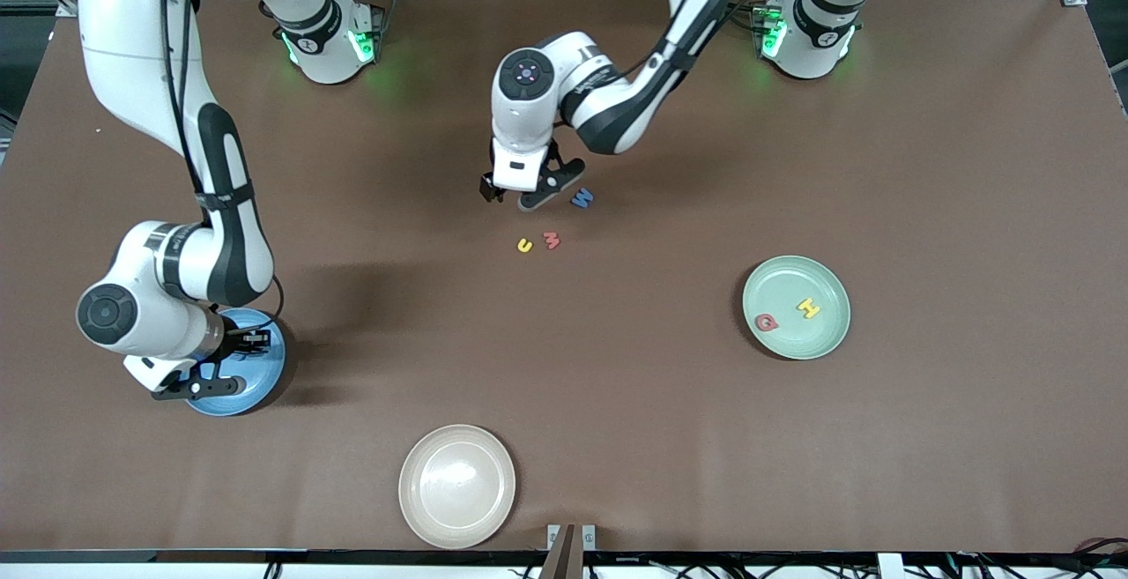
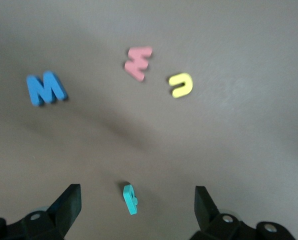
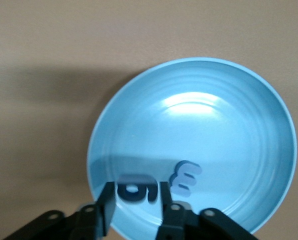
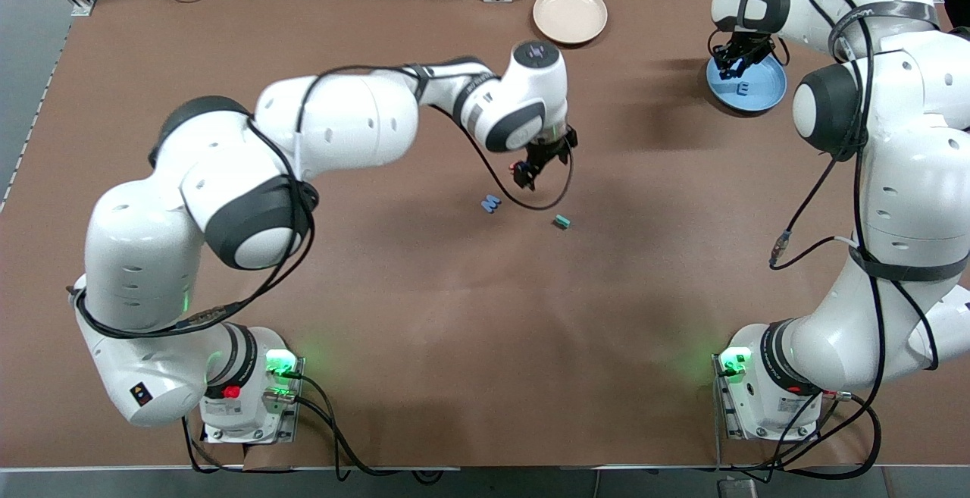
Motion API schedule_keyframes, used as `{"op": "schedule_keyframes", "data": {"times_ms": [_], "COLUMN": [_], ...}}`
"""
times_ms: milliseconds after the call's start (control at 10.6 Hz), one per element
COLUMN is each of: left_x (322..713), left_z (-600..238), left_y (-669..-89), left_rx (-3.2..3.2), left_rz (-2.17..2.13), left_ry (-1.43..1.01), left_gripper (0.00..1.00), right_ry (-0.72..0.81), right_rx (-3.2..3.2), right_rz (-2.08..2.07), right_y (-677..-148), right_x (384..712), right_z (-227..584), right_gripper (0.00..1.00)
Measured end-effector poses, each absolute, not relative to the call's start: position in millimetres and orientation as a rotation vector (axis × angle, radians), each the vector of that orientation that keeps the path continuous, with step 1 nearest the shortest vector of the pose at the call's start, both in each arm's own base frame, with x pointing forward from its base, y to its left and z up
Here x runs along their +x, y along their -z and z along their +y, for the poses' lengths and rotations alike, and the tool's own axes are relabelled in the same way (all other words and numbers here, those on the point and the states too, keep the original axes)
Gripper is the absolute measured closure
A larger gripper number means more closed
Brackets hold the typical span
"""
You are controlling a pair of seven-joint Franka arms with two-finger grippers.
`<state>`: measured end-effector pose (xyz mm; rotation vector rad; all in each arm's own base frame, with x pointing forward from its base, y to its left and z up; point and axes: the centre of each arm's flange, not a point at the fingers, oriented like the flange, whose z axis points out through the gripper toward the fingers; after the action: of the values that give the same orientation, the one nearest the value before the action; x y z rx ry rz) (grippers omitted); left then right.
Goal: Sort upper and lower case letters into plates
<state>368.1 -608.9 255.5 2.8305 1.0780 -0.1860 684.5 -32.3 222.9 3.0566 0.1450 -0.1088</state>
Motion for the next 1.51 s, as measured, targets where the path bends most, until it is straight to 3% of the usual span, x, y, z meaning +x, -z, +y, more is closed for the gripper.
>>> {"op": "schedule_keyframes", "data": {"times_ms": [377,849,943,1038,1509], "left_x": [347.6,322.9,320.1,318.3,307.4], "left_z": [-621.8,-634.0,-635.7,-637.0,-643.6], "left_y": [-213.2,-170.3,-169.1,-169.6,-171.6], "left_rx": [2.786,2.767,2.767,2.767,2.771], "left_rz": [1.211,1.215,1.210,1.207,1.186], "left_ry": [0.196,0.212,0.218,0.222,0.245], "left_gripper": [0.00,0.01,0.09,0.11,0.81], "right_ry": [0.101,0.098,0.098,0.099,0.092], "right_rx": [3.059,3.055,3.055,3.054,3.059], "right_rz": [0.150,0.156,0.157,0.157,0.194], "right_y": [-224.9,-219.0,-218.0,-217.8,-221.0], "right_x": [686.2,686.6,686.6,686.6,690.2], "right_z": [-47.0,-45.9,-45.9,-45.9,-26.7], "right_gripper": [0.00,0.00,0.00,0.00,0.00]}}
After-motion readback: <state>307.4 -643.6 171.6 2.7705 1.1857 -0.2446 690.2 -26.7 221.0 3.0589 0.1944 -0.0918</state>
